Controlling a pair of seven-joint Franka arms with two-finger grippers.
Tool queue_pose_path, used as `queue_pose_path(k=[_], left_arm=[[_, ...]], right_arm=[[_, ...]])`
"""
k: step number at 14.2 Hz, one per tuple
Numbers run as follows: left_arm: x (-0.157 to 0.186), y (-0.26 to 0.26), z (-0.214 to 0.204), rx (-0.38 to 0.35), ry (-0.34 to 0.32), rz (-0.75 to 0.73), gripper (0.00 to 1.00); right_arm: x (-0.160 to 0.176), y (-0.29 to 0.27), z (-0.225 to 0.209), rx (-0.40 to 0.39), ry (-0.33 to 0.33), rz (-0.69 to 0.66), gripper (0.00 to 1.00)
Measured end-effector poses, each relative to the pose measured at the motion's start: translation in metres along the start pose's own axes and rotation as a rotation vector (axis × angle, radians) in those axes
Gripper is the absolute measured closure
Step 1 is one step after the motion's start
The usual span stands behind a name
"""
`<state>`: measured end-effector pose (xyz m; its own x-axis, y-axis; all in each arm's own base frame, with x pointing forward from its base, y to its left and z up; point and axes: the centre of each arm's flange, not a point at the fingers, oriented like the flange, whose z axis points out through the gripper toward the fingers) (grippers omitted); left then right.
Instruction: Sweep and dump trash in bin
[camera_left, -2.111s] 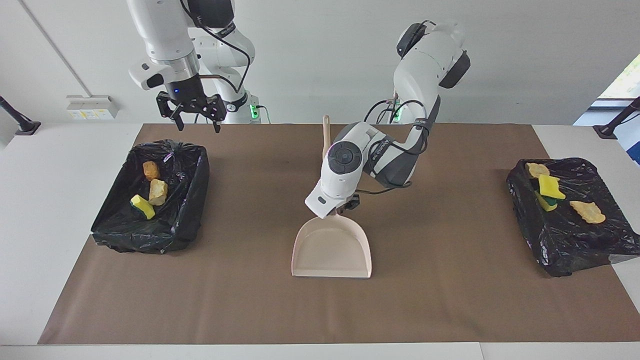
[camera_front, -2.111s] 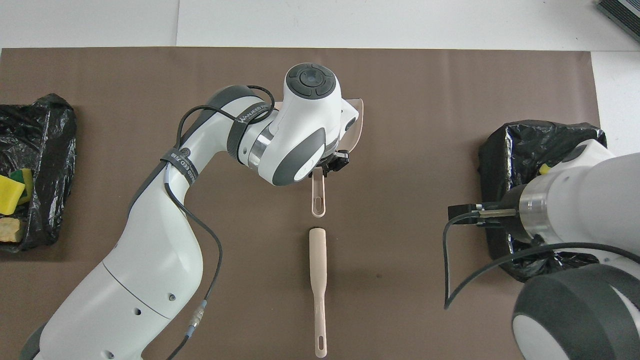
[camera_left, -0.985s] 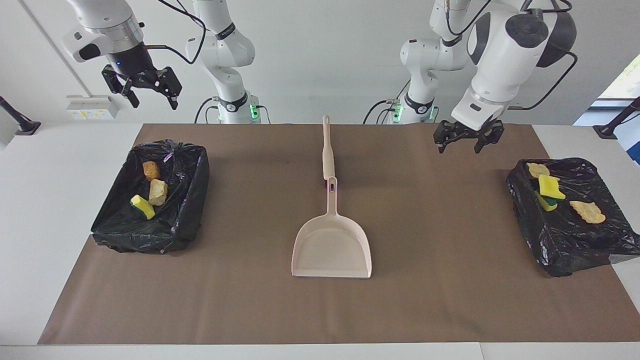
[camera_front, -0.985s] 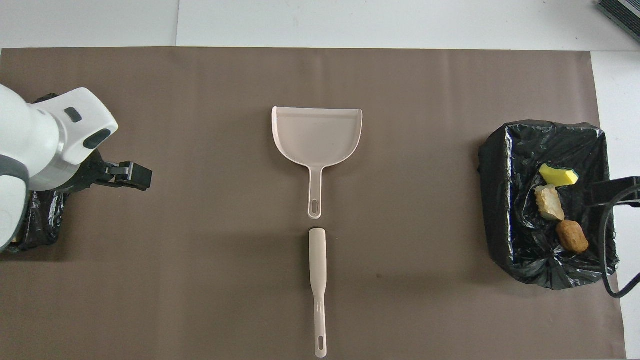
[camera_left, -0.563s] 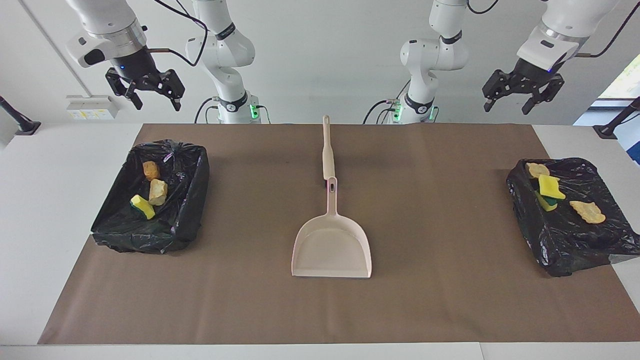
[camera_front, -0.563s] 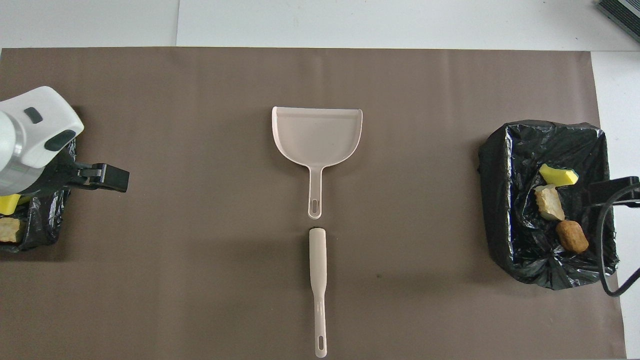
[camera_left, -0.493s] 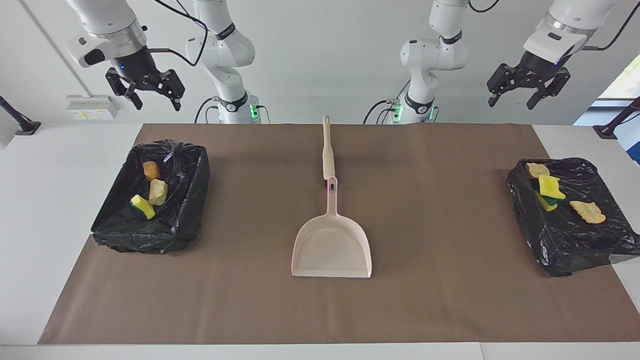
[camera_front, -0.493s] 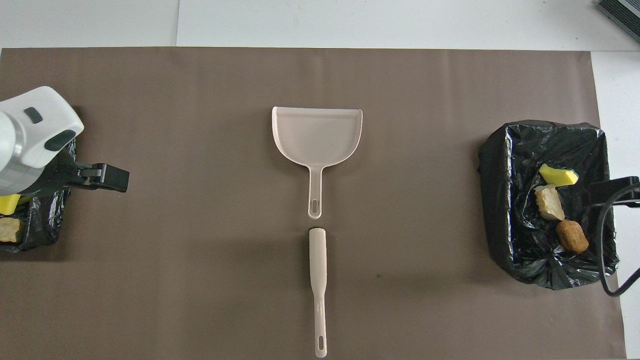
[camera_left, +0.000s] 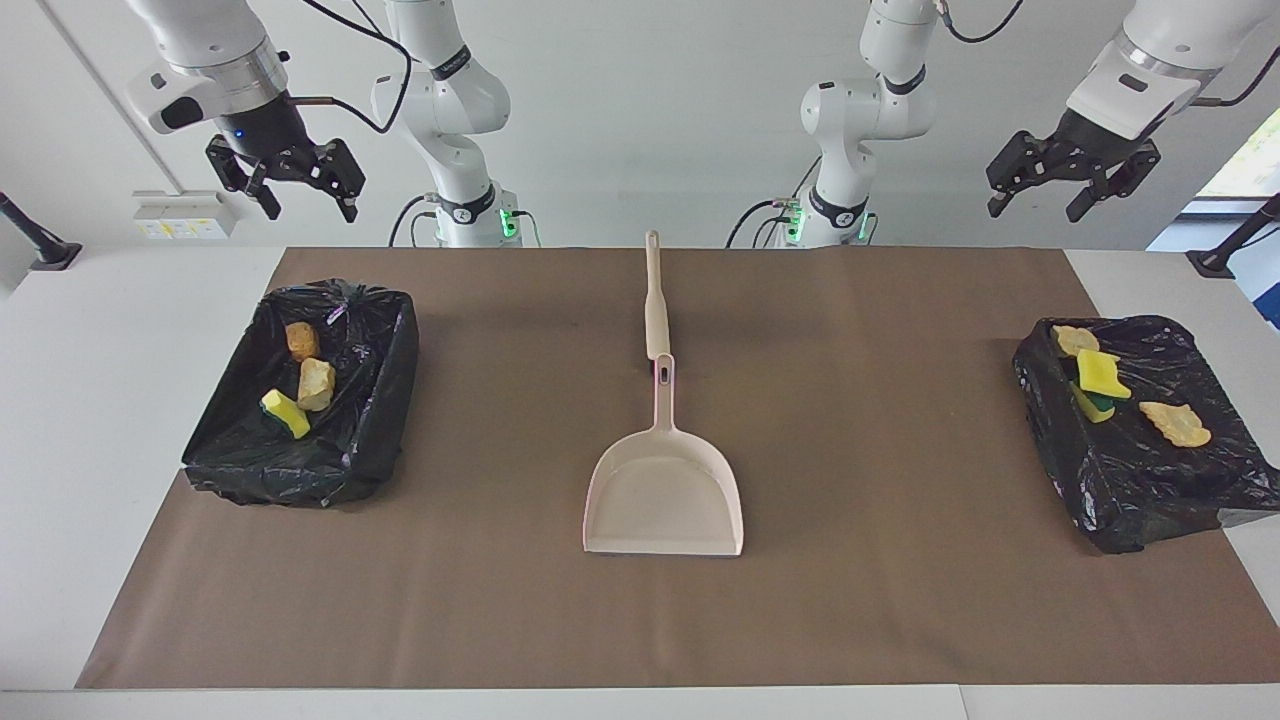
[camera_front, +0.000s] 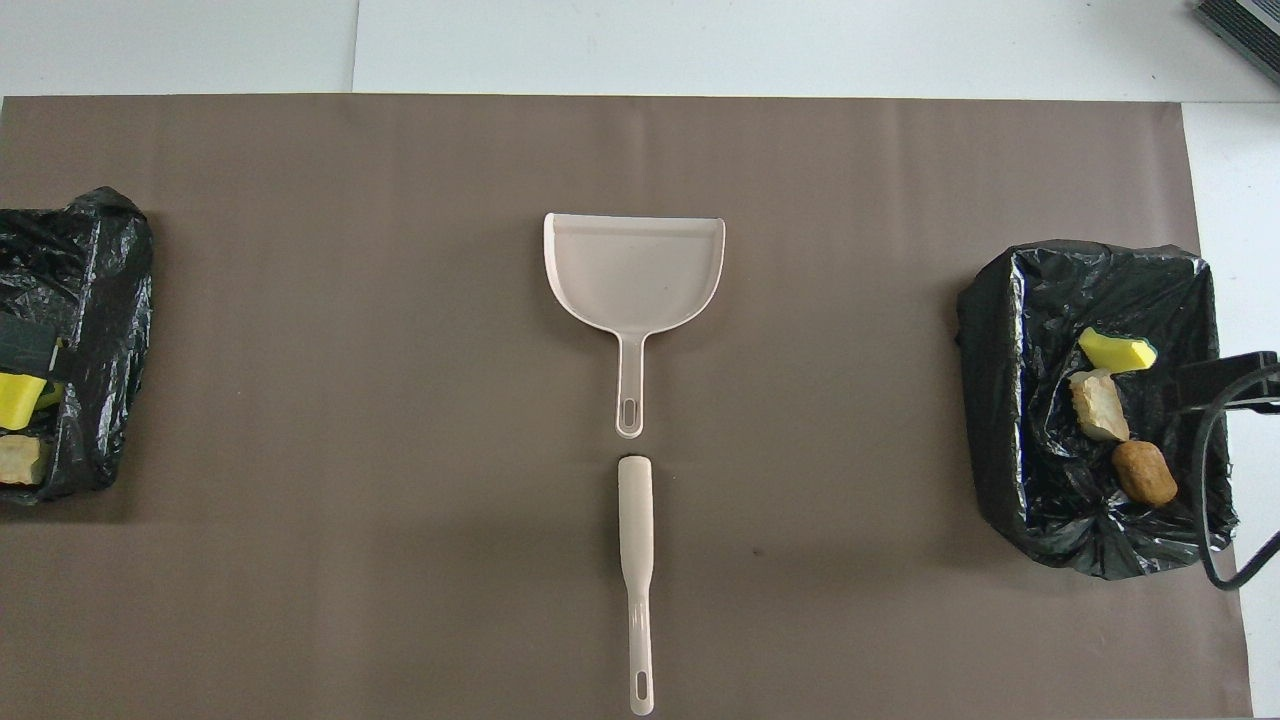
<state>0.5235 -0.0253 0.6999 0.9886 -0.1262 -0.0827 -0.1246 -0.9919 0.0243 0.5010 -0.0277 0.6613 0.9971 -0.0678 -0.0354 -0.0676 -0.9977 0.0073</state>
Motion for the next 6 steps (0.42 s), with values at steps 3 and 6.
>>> queue_pose_path(k=[3,6], left_arm=[[-0.0049,-0.0009,-0.0018,0.000,0.001,-0.001,0.00],[-0.0061,-0.0010,0.0004,-0.001,-0.004,-0.001,0.00]], right_arm=[[0.0000,0.0000,0.0000,0.000,0.000,0.000,0.00],[0.0000,-0.0004,0.0000,0.000,0.000,-0.001,0.00]])
